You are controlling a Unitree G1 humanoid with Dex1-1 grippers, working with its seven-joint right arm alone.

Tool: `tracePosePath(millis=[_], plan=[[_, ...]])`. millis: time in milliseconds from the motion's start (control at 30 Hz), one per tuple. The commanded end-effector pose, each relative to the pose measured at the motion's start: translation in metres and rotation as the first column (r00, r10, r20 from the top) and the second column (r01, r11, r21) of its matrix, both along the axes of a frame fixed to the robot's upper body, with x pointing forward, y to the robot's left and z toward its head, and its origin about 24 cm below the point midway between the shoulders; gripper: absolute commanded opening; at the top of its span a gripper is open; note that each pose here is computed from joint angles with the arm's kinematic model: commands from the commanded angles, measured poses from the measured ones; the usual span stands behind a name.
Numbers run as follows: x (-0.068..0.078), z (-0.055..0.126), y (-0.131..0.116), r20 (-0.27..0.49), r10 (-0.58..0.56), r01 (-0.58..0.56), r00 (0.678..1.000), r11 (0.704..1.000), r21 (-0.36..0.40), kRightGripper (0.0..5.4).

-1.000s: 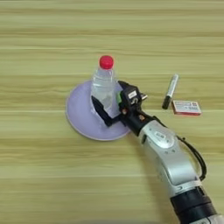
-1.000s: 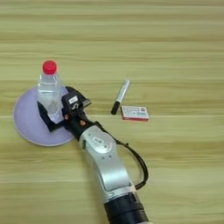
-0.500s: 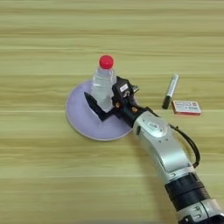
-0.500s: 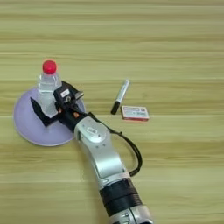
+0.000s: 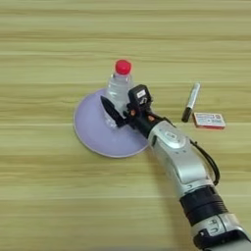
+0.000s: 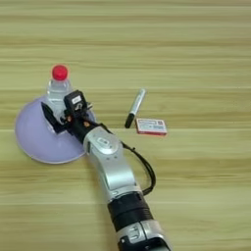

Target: Move the objects on the table

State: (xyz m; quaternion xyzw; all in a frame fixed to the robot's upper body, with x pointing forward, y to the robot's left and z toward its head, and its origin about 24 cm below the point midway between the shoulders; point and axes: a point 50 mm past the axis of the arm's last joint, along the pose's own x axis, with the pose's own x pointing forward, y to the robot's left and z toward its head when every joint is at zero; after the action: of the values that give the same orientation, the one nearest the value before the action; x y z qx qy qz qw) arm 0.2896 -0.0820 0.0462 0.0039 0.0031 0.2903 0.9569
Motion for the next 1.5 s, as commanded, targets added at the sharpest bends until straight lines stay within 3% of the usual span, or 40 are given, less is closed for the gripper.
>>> tracePosePath(millis=[33,467,767,1000,1200,1300,1500], plan=[[0.012,0.037,0.001,0.154,-0.013,0.006,0.988,0.999,0.046,3.44],[0.01,0.069,-0.014,0.265,-0.084,0.063,0.961,0.994,0.087,3.17],[0.013,0.09,-0.063,0.325,-0.248,0.224,0.912,0.968,0.11,3.17],[0.011,0.09,-0.111,0.331,-0.398,0.388,0.856,0.916,0.097,3.15],[0.007,0.083,-0.148,0.326,-0.507,0.52,0.798,0.853,0.053,3.15],[0.006,0.078,-0.168,0.322,-0.576,0.602,0.751,0.798,0.023,3.15],[0.002,0.071,-0.191,0.297,-0.658,0.687,0.693,0.727,0.007,3.15]])
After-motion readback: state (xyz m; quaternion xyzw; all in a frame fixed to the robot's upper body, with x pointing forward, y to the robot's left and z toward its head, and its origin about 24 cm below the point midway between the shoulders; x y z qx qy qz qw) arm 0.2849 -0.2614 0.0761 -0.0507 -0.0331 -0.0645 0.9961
